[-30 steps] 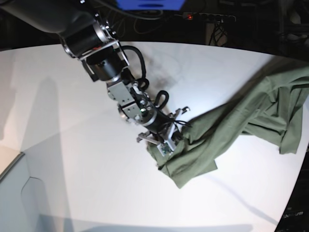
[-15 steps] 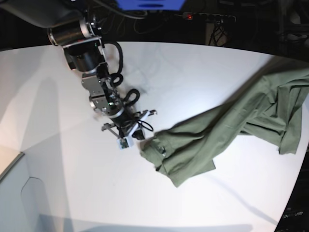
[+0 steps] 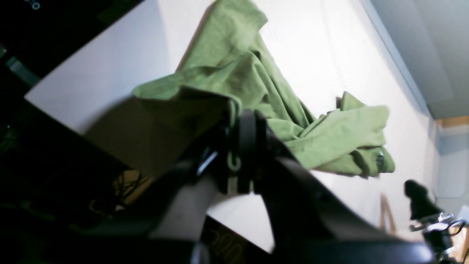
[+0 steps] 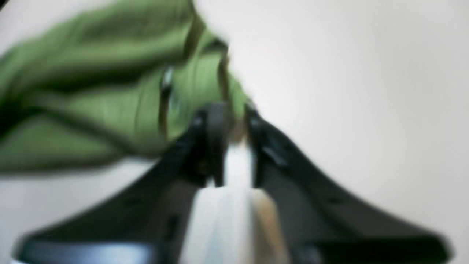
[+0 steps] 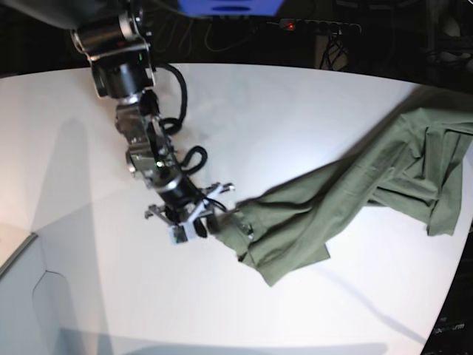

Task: Layout the t-shirt on the table in an organized manner, then fold the t-shirt properly
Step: 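Lower the right gripper and drag the shirt edge across the table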

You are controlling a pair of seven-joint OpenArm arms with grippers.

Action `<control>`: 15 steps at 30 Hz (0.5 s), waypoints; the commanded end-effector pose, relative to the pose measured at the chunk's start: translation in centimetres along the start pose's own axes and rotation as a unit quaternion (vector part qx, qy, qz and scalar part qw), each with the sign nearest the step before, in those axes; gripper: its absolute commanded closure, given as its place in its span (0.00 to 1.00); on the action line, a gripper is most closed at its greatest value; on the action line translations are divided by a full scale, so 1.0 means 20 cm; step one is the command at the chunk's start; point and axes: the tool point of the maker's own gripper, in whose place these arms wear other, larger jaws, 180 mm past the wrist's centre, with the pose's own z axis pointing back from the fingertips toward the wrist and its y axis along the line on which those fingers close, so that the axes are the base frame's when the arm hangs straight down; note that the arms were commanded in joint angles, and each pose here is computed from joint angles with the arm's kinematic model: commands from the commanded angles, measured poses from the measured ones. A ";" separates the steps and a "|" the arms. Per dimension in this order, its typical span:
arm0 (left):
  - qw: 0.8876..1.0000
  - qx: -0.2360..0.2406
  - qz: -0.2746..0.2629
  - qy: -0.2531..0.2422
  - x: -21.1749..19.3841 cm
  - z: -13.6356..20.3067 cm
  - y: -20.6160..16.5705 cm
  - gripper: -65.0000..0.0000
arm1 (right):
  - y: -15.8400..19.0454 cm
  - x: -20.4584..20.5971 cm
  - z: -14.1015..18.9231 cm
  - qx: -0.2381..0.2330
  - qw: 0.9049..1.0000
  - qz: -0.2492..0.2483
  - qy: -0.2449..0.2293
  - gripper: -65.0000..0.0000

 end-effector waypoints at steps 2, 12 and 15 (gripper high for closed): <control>1.000 -0.005 -0.019 -0.021 0.10 0.03 -0.02 1.00 | 0.02 0.09 -0.07 0.008 1.000 -0.005 -0.013 0.59; 0.999 -0.002 -0.023 -0.023 0.13 0.03 -0.01 1.00 | 0.05 0.14 -0.24 0.021 0.999 -0.018 0.017 0.31; 1.000 -0.002 -0.022 -0.022 0.13 0.03 -0.01 1.00 | 0.09 0.13 -0.25 0.027 0.999 -0.021 0.022 0.31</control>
